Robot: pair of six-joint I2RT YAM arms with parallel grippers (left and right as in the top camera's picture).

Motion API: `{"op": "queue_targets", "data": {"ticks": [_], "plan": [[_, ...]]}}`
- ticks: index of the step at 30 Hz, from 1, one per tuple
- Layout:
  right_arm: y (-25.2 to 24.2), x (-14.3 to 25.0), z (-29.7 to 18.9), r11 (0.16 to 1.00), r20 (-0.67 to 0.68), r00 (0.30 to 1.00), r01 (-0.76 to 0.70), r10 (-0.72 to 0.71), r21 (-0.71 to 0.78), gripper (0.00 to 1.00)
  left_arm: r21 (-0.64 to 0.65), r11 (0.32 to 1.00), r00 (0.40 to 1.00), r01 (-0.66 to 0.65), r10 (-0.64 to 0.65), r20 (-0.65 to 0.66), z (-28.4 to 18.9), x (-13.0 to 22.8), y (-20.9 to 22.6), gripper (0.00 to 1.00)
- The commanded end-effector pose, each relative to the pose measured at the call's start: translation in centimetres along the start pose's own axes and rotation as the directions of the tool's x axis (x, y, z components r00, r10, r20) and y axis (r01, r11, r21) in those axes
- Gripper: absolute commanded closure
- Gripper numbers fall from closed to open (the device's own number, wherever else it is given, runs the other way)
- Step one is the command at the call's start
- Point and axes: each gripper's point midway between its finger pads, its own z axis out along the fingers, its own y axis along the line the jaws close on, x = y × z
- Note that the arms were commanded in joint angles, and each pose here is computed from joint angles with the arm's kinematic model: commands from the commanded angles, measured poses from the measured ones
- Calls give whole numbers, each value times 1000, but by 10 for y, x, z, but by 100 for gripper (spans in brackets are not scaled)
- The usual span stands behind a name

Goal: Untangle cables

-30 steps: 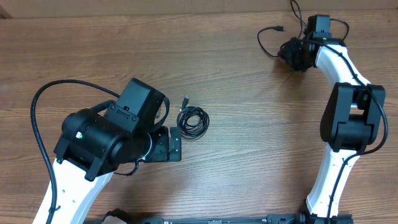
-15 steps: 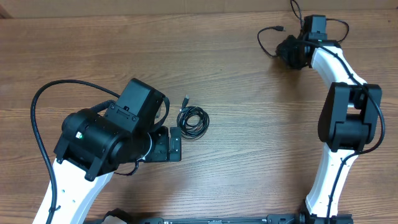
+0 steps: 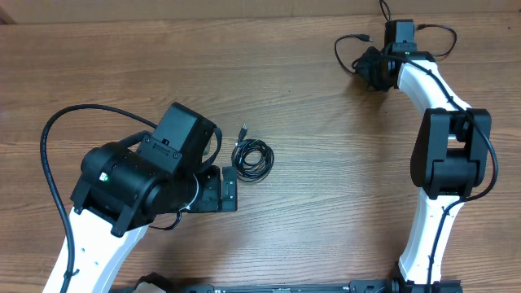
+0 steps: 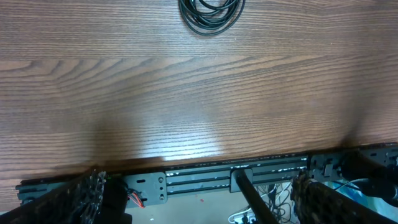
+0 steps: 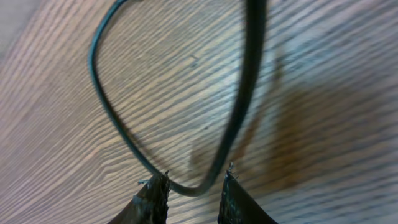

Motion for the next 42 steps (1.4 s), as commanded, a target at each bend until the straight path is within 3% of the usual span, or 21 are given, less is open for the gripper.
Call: {"op": "queue_targets", "data": {"ticks": [1,11,17,25,30,32,38,42], "plan": [[-13,1,5,998,15,1000,-8,7,54,69,-2,1000,1000,-6,6,-3,0,0,0,0],[-11,-2,5,999,28,999,-29,28,44,80,-1,1000,1000,-6,6,-3,0,0,0,0],[-6,-7,5,997,45,996,-75,74,21,96,-2,1000,1000,-6,6,-3,0,0,0,0],[40,-25,-3,976,53,996,-56,68,-211,96,-1,1000,1000,-6,6,-3,0,0,0,1],[46,-40,-13,967,69,992,-86,106,-241,96,-1,1000,1000,-6,6,-3,0,0,0,1],[41,-39,-12,970,64,993,-83,100,-230,88,-1,1000,1000,-6,6,-3,0,0,0,1],[14,-37,-13,990,52,999,0,7,-142,36,-2,1000,1000,-6,6,-3,0,0,0,0],[-7,-54,-32,993,54,998,-34,40,-110,30,-2,1000,1000,-6,6,-3,0,0,0,0]]}}
